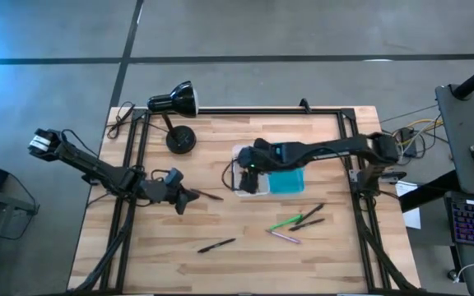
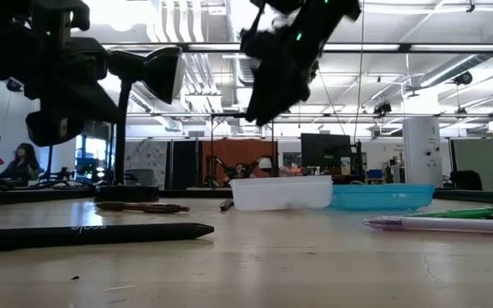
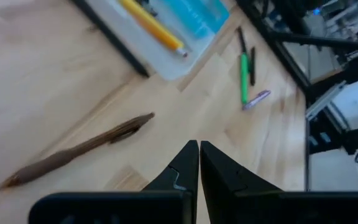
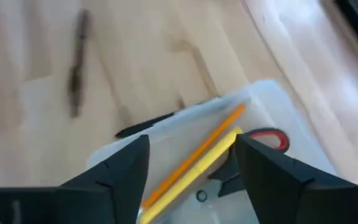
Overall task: Pick & place school supplies into a supply box
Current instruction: Put the brown pen into the blue supply box
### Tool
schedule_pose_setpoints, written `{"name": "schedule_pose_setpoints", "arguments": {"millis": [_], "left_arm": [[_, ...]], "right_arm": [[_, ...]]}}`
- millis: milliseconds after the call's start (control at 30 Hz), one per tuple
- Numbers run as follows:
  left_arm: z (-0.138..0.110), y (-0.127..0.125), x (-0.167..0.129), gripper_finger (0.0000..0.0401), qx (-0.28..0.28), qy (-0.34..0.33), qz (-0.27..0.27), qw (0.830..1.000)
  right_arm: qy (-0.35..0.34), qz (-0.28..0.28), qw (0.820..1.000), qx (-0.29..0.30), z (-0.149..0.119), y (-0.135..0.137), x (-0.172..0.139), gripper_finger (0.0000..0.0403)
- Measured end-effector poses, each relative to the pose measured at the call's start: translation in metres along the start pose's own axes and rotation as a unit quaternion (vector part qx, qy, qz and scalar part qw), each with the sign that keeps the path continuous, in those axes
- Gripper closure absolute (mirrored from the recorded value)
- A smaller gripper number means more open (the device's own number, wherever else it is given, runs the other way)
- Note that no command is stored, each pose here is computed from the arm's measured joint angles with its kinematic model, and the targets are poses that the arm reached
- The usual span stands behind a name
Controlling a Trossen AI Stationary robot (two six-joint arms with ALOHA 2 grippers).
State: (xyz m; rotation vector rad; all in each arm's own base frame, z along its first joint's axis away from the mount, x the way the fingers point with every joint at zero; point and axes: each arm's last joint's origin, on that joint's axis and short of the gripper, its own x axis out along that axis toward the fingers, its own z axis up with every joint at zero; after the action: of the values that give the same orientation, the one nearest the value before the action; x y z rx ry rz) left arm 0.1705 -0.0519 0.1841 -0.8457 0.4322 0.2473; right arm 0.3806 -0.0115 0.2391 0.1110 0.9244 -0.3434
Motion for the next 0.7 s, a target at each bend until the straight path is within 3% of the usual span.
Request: {"name": "schedule_pose_setpoints", "arguments": {"millis": [167, 300, 400, 533, 700], "left_arm": [[0.012, 0.003, 0.003, 0.0401, -0.02, -0.033, 0.002, 0.999], [0.022, 0.012, 0.008, 0.0388, -0.035, -0.057, 0.033, 0.997], [0.026, 0.015, 0.012, 0.036, 0.001, -0.064, 0.045, 0.997], [0.036, 0.0, 0.013, 0.0328, 0.079, -0.08, 0.041, 0.993], [0.046, -0.015, 0.018, 0.0303, 0.166, -0.07, 0.058, 0.982]], "right_arm": [[0.016, 0.0, 1.0, 0.023, -0.004, -0.004, -0.033, 0.0159], [0.009, -0.034, 0.998, 0.043, -0.007, -0.013, -0.056, 0.0162], [-0.005, -0.051, 0.998, 0.046, -0.007, -0.018, -0.071, 0.0166], [-0.007, -0.056, 0.997, 0.058, -0.009, -0.023, -0.084, 0.0167], [0.035, -0.071, 0.996, 0.051, -0.02, -0.027, -0.094, 0.0163]]}}
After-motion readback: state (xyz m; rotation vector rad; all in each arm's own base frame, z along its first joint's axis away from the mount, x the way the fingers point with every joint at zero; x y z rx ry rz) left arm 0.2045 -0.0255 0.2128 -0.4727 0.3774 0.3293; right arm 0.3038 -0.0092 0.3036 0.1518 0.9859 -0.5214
